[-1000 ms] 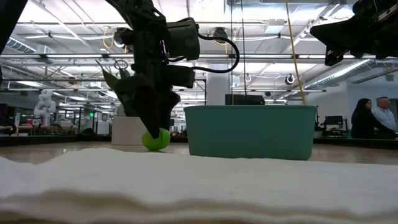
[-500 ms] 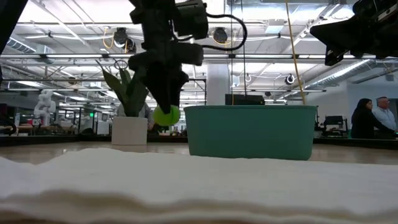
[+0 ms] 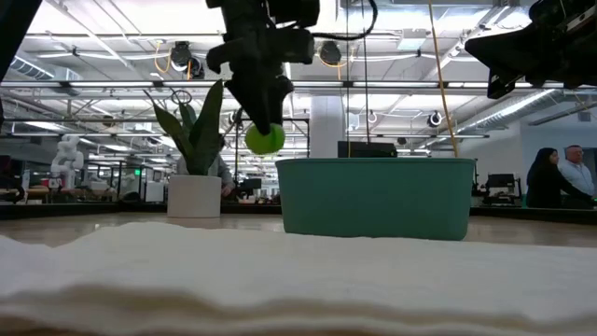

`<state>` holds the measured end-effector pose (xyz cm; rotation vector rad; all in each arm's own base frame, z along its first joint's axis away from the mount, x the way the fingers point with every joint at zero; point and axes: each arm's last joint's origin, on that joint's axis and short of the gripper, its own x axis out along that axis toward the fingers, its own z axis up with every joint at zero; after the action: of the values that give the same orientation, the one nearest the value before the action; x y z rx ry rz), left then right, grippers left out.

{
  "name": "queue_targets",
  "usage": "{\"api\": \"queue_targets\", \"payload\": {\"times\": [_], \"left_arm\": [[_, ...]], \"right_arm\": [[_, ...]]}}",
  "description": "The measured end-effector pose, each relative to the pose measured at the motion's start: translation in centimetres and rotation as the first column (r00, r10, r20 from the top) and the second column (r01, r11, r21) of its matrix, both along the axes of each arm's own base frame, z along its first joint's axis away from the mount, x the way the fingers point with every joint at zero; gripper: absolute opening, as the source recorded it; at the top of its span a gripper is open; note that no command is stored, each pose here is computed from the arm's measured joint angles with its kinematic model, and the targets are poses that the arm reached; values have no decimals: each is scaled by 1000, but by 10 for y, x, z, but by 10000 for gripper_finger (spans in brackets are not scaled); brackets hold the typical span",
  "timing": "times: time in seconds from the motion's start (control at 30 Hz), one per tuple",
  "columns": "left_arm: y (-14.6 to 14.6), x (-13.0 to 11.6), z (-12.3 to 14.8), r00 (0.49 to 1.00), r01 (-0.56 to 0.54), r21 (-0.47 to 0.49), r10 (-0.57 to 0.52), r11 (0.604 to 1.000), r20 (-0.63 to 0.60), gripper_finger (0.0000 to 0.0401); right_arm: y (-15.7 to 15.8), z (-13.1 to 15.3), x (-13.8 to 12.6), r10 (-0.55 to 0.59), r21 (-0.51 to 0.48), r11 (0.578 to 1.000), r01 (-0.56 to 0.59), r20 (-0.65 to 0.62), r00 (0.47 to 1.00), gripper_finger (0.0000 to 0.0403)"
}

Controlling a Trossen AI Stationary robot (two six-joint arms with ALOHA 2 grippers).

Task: Pick and placing Produce into tupperware
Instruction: Put the cabbage into the bin

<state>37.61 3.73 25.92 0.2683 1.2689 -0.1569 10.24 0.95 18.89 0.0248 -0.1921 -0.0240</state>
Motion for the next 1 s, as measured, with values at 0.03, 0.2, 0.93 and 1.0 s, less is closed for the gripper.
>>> {"api": "queue_targets", "payload": {"times": [0.03, 0.2, 0.93, 1.0], "left_arm": [[0, 1, 2, 1000, 2, 1, -2, 1000, 7, 200], [2, 1, 10, 1000, 2, 4, -2, 1000, 23, 203], [16, -9, 28, 994, -80, -37, 83, 996, 75, 196], [13, -8, 29, 993, -76, -43, 79, 996, 90, 196]], "right_arm": [[0, 0, 0, 0, 0, 1000, 0, 0, 1000, 0], [0, 0, 0, 0, 0, 1000, 0, 0, 1000, 0], [0, 0, 0, 0, 0, 1000, 0, 3, 1000, 0], [0, 0, 0, 0, 1, 1000, 0, 3, 1000, 0]]}}
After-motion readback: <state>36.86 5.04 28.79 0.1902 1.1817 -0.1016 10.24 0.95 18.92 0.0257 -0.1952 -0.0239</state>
